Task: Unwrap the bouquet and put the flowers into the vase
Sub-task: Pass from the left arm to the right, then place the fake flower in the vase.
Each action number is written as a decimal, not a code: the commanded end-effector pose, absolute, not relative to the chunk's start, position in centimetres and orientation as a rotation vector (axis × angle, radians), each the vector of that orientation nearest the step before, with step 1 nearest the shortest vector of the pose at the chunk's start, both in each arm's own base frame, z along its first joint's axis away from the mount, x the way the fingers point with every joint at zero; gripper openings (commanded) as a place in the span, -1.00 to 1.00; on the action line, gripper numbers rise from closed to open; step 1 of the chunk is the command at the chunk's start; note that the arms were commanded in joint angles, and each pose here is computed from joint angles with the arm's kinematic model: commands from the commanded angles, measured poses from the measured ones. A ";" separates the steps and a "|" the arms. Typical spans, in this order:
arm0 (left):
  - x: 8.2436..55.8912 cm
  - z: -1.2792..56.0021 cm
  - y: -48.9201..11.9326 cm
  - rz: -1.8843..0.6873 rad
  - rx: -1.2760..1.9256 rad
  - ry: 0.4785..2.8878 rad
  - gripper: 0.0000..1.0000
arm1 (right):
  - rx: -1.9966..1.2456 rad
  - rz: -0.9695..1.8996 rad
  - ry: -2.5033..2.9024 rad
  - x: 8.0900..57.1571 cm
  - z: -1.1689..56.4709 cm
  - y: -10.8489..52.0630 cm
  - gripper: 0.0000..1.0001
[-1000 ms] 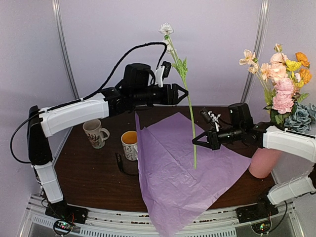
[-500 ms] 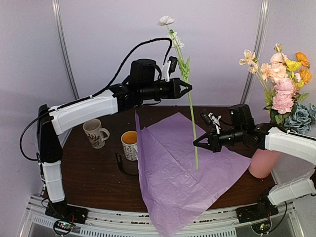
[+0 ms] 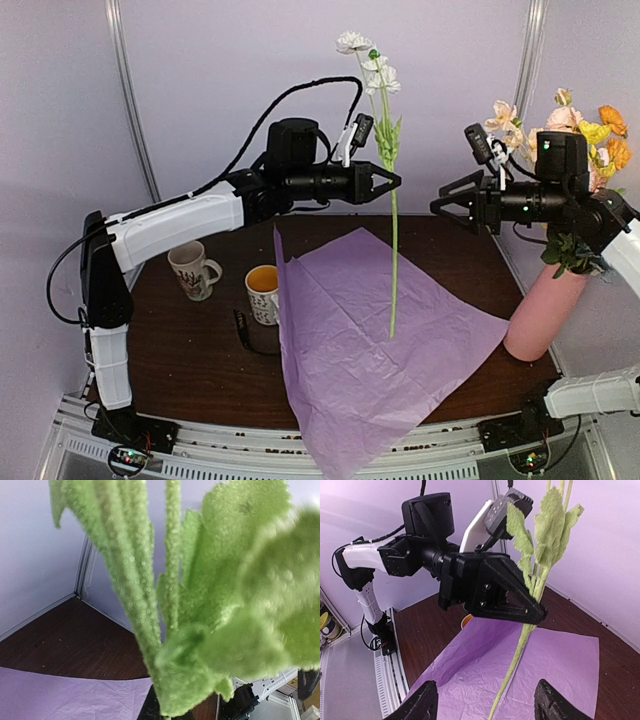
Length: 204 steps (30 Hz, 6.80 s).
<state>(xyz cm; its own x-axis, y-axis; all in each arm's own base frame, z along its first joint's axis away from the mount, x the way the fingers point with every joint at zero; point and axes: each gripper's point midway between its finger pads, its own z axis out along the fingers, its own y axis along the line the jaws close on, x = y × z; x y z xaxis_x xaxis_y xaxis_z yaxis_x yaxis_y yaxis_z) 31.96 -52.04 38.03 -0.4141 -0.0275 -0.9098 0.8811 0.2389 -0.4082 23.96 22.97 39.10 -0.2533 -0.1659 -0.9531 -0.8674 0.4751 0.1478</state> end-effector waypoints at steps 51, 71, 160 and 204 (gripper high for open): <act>24.8 45.1 -52.3 -1.476 0.939 1.363 -1.00 | -0.969 1.201 1.673 24.8 40.5 28.1 -0.67; 23.8 34.7 -46.2 -1.202 0.953 1.666 0.95 | -0.755 0.841 1.259 25.9 60.3 19.4 -1.00; 23.3 24.0 -53.5 -1.379 1.111 1.831 0.96 | -0.189 -0.037 1.265 4.3 62.2 4.5 -1.00; 22.2 22.4 -53.6 -1.409 1.112 1.894 0.95 | -0.089 -0.163 1.404 15.9 55.4 -0.4 -1.00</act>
